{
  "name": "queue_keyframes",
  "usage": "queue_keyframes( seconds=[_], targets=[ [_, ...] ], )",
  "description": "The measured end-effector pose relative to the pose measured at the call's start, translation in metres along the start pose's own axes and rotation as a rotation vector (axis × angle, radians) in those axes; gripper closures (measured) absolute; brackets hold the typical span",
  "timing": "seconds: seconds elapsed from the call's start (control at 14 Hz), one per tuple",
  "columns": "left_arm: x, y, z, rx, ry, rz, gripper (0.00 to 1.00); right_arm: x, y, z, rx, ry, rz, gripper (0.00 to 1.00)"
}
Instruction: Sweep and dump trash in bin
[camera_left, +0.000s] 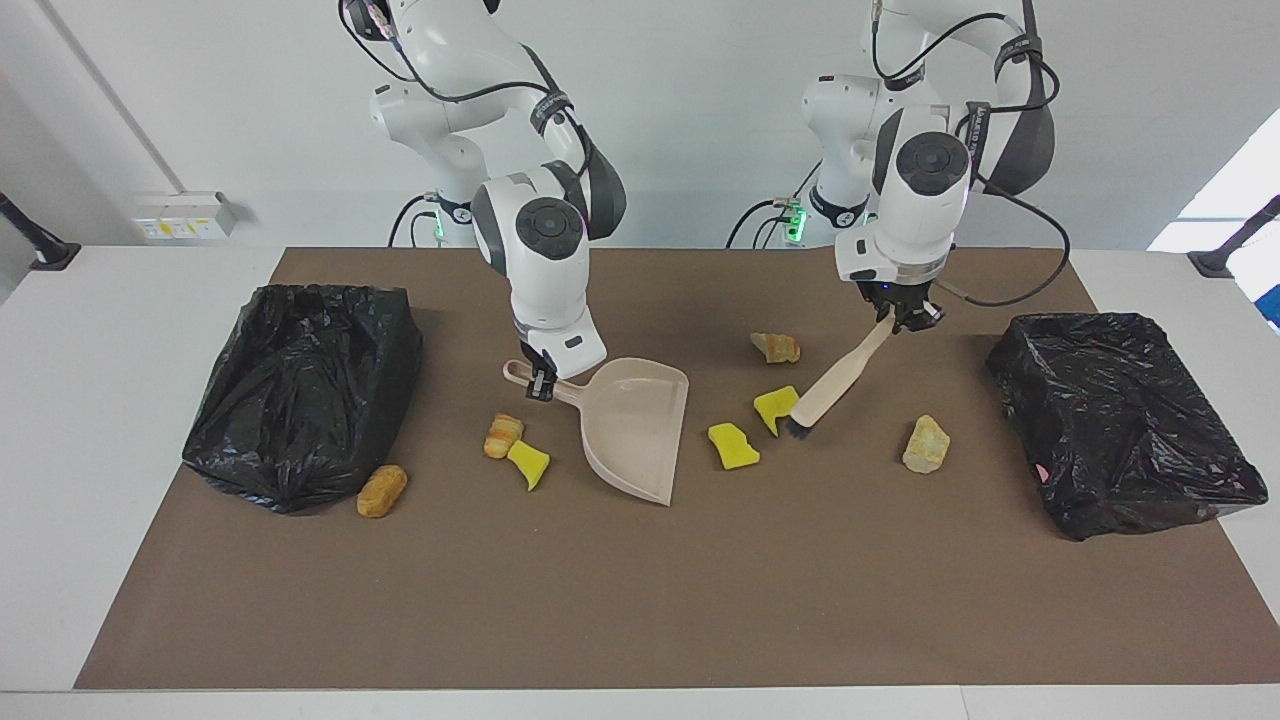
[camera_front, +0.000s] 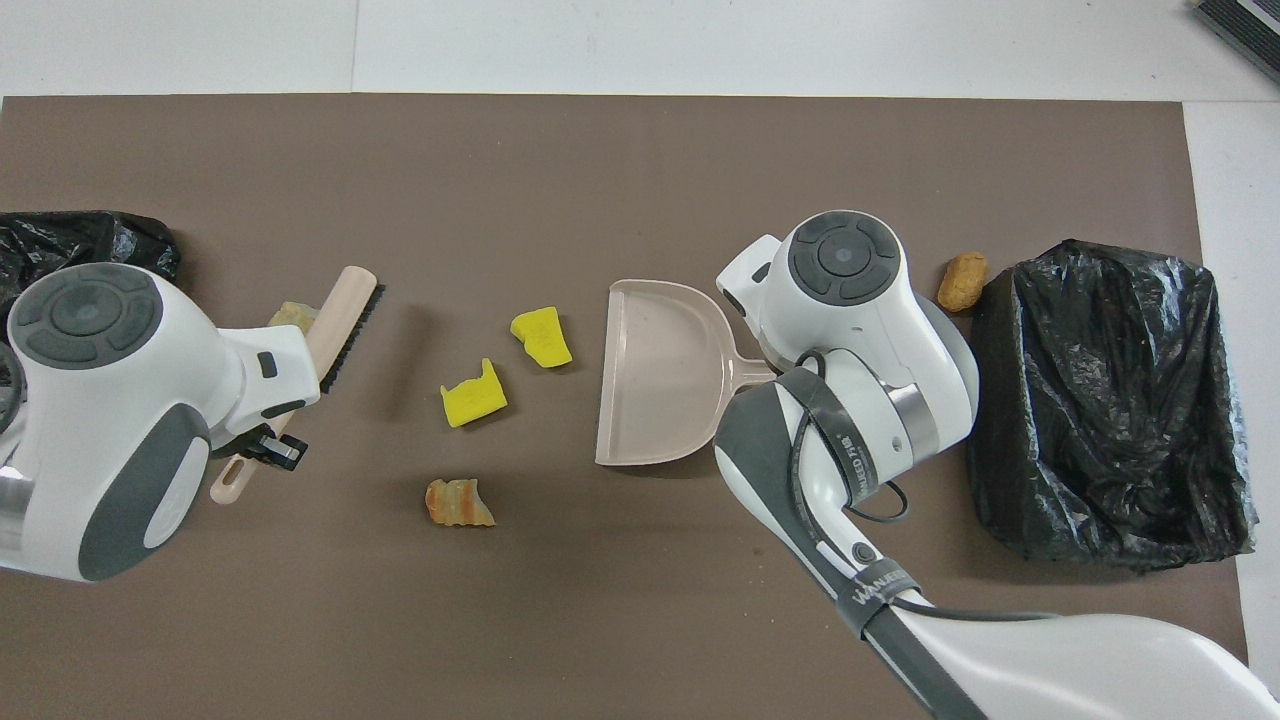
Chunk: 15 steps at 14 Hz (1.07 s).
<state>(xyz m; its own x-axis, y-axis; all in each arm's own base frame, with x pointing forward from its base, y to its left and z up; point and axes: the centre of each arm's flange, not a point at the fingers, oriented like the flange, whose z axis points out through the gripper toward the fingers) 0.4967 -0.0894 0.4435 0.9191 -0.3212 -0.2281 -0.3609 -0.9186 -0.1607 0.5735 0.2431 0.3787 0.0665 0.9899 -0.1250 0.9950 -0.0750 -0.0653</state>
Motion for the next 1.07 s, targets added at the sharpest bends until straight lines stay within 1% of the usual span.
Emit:
queue_keyframes(
  seconds=[0.07, 0.21, 0.36, 0.5, 0.57, 0.64, 0.79, 0.93, 1.07],
  targets=[
    [-0.002, -0.013, 0.003, -0.006, -0.006, -0.1, 0.74, 0.003, -0.003, 0.004, 0.0, 0.0, -0.007, 0.68],
    [-0.006, -0.029, 0.009, -0.014, -0.016, -0.228, 0.74, 0.01, -0.007, 0.007, 0.002, -0.002, -0.019, 0.68],
    [-0.009, -0.037, 0.015, -0.018, -0.027, -0.317, 0.74, 0.012, -0.009, 0.008, 0.003, -0.003, -0.024, 0.68],
    [-0.006, -0.042, 0.019, -0.021, -0.007, -0.391, 0.74, 0.012, -0.009, 0.008, 0.004, -0.003, -0.024, 0.68],
    [-0.003, -0.044, 0.026, -0.024, 0.009, -0.416, 0.74, 0.012, -0.009, 0.009, 0.004, -0.003, -0.025, 0.68],
    [0.0, -0.048, 0.036, -0.027, 0.011, -0.434, 0.74, 0.012, -0.009, 0.009, 0.004, -0.003, -0.025, 0.68],
    [0.002, -0.062, 0.058, -0.035, -0.007, -0.467, 0.74, 0.012, -0.009, 0.009, 0.003, -0.003, -0.025, 0.68],
    [0.002, -0.071, 0.072, -0.041, -0.03, -0.481, 0.74, 0.012, -0.009, 0.009, 0.002, -0.003, -0.021, 0.68],
    [0.004, -0.061, 0.079, -0.039, -0.043, -0.459, 0.74, 0.018, -0.012, 0.008, -0.006, -0.013, -0.032, 0.68]
  ],
)
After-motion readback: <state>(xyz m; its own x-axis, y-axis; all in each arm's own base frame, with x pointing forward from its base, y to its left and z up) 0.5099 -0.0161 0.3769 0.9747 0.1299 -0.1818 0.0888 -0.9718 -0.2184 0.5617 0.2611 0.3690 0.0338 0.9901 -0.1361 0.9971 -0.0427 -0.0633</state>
